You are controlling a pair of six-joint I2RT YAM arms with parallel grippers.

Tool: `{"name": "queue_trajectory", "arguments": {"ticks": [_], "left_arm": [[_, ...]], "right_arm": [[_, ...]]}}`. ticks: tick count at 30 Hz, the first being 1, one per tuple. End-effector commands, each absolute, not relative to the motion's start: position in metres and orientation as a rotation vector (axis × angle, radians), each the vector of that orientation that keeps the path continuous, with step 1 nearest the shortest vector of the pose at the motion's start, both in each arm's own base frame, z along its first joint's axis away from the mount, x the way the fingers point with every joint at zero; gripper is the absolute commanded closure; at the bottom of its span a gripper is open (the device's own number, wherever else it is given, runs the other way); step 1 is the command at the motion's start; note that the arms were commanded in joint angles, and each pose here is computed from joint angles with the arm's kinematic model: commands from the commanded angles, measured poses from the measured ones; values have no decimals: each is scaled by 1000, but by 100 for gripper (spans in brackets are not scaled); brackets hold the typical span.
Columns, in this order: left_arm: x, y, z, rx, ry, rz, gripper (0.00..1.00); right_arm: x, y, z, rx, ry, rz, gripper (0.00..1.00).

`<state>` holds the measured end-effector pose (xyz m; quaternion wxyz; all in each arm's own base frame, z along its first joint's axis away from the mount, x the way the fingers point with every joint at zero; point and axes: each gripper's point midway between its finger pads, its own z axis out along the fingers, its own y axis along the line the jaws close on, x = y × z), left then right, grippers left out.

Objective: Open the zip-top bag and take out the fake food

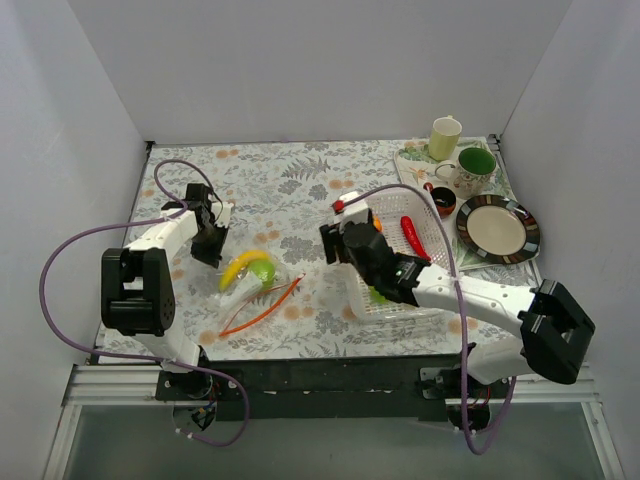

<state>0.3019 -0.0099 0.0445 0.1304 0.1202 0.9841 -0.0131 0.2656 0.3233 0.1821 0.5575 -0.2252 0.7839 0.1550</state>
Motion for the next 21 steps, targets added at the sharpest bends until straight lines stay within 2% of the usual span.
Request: {"name": "queue_trajectory", "arguments": {"ticks": [1,3,5,6,7,9,10,13,17,21], "left_arm": [[306,-17,66,338,2801,-81,100],[306,-18,68,339,2793,-91,100],[305,-21,67,341,2791,-112,100],[306,-21,66,343,2791,-117,100],[305,-22,64,344,2800,-120,100],[306,-23,64,344,2799,-131,100],[306,-24,66,344,2796,-135,100],[308,-24,69,346,2788,-136,100],[308,-23,73,349,2777,-127,100],[307,-19,72,350,2775,-93,100]], "right_arm": [[313,228,169,-215,1964,66,92],[319,215,169,-193,1967,29,92],[325,203,165,-186,1991,-17,80],[329,204,173,-174,1988,-22,66],[333,201,168,-177,2013,-57,34],[334,197,173,-161,2048,-121,9],[335,195,168,-170,2070,-150,2],[334,201,179,-164,2076,-110,1],[325,234,203,-219,2031,97,1],[285,307,222,-418,1960,364,1]]}}
